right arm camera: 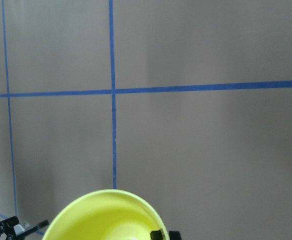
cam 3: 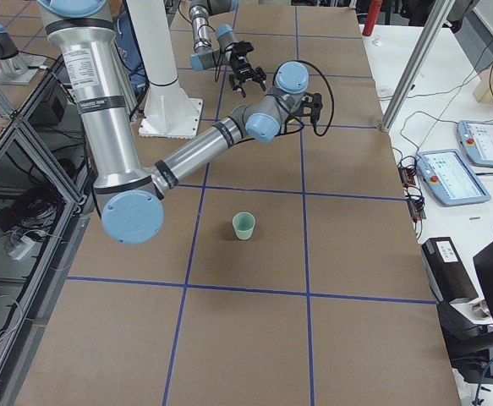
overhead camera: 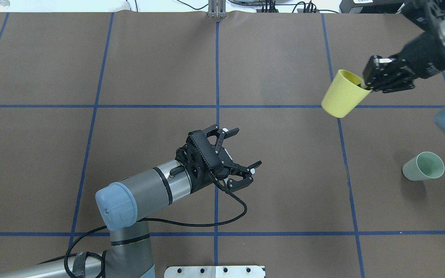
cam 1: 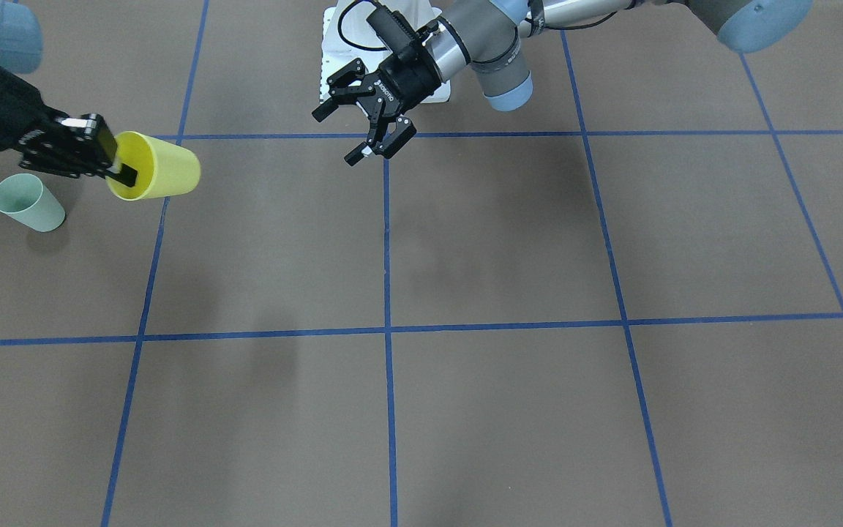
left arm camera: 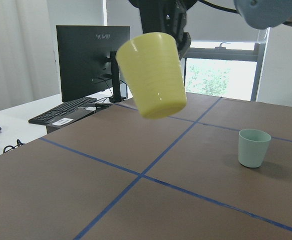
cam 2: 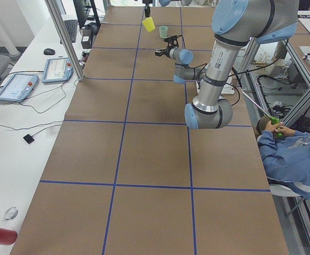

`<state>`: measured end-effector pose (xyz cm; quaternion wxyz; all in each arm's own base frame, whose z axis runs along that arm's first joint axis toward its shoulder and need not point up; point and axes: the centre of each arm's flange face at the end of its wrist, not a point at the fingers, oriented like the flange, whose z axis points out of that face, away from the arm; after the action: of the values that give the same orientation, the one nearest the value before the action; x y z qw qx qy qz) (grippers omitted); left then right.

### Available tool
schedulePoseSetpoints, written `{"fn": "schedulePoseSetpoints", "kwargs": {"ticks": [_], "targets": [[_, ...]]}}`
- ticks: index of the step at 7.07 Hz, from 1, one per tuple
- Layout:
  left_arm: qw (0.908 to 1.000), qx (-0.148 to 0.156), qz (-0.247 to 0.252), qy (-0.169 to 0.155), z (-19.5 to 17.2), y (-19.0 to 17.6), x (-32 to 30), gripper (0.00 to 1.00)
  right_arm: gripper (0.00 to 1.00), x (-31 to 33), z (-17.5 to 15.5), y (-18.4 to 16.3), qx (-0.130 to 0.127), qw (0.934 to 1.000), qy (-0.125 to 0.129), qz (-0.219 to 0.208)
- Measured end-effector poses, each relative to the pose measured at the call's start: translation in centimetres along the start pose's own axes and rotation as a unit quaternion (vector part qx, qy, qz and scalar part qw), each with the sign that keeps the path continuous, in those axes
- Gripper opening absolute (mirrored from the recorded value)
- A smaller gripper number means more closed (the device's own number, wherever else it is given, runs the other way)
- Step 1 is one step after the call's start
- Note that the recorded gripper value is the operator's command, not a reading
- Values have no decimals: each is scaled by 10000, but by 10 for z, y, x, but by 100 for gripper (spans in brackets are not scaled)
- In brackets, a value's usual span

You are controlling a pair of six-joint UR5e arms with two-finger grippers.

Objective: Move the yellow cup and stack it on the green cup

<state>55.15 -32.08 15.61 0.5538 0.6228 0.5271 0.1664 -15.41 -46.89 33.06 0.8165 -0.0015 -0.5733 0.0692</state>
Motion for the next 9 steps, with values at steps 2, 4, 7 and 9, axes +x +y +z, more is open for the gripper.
{"fn": "schedulePoseSetpoints", "kwargs": {"ticks": [2, 4, 7, 9], "targets": [[9982, 170, -135, -553, -1, -2, -18, 99, 0, 85, -44, 65, 724, 9943, 637, 449], [9888, 2, -439, -1428, 6, 19, -81, 99, 0, 138, -67, 109, 1192, 9858, 1013, 605], [9691, -694, -1274, -1995, 10, 40, -171, 99, 0, 201, -53, 108, 1538, 9795, 1194, 523], [9640, -857, -1403, -2090, 4, 53, -184, 99, 0, 227, -31, 96, 1643, 9768, 1311, 412]]}}
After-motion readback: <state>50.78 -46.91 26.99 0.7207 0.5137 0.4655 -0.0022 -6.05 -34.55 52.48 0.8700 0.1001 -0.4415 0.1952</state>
